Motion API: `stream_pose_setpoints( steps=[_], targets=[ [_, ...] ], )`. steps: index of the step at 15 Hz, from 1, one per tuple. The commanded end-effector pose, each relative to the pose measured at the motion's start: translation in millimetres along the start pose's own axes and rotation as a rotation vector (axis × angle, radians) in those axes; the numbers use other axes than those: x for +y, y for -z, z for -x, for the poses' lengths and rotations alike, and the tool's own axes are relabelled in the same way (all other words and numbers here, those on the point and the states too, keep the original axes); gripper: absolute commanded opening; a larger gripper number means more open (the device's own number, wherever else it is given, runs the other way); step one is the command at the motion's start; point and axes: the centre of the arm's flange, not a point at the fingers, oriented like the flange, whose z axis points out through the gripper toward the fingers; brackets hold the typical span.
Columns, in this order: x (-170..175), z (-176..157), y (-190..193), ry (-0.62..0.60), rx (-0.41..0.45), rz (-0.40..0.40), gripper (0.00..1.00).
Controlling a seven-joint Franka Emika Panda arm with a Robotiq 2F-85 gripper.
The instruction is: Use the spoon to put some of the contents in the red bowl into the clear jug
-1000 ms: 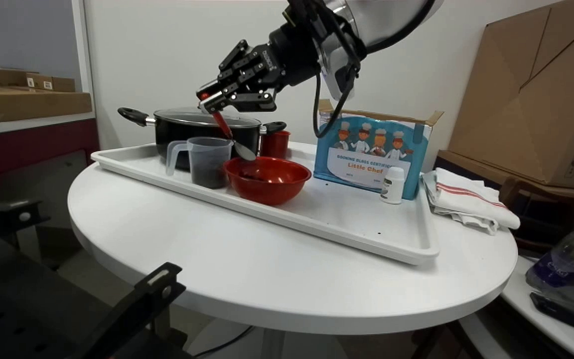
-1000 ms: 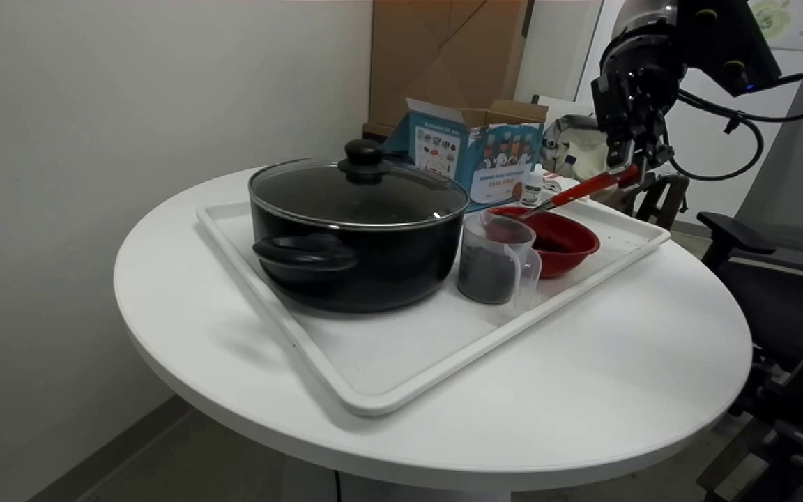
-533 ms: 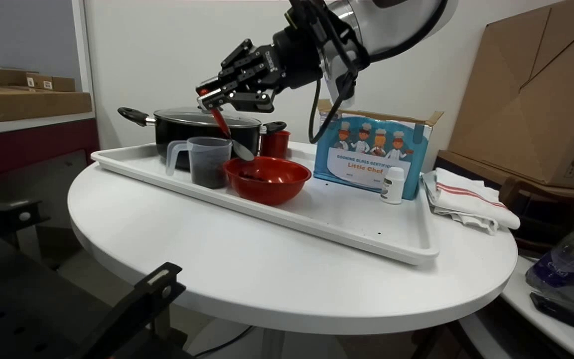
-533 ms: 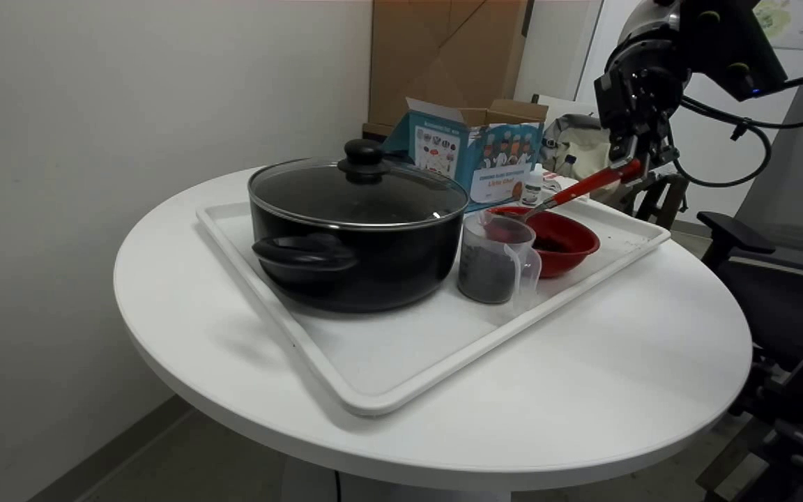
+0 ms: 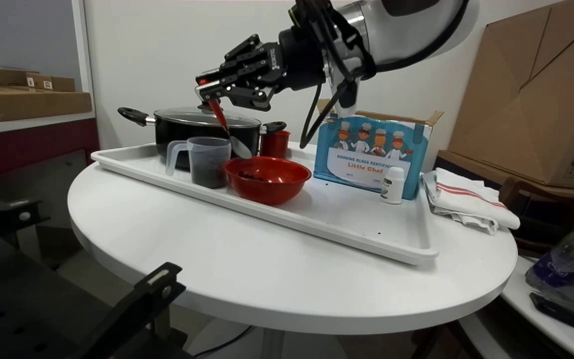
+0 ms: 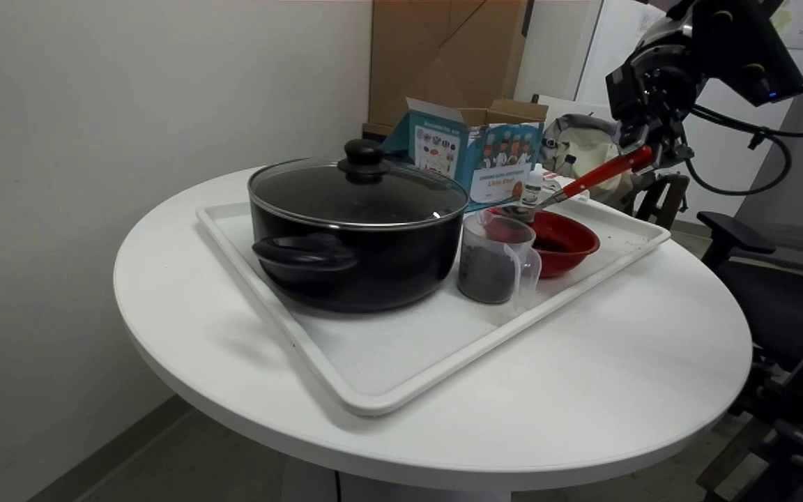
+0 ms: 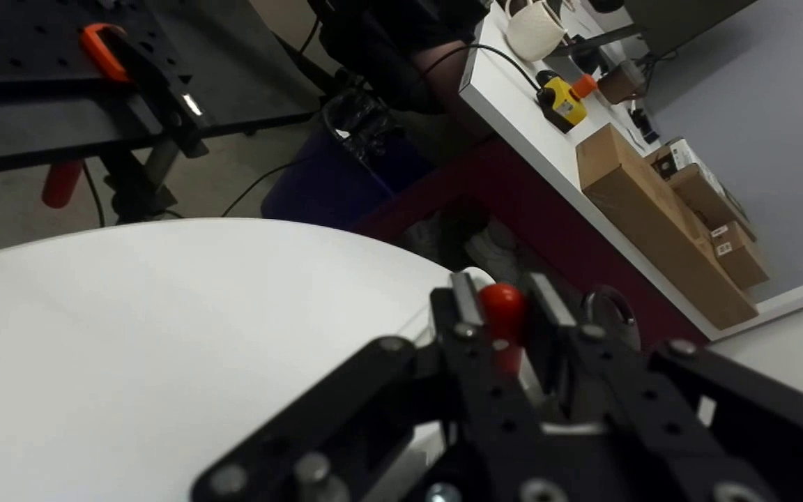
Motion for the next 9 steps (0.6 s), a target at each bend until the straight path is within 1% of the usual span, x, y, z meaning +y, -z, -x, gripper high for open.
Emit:
stream_pose_setpoints(
  steps=[1, 4, 9],
  targets=[
    [11, 1, 7, 0.0, -0.01, -0.073, 0.09],
    [19, -1, 7, -0.018, -0.019, -0.096, 0.09],
    [21, -6, -3, -0.025, -0.069, -0.133, 0.09]
  ],
)
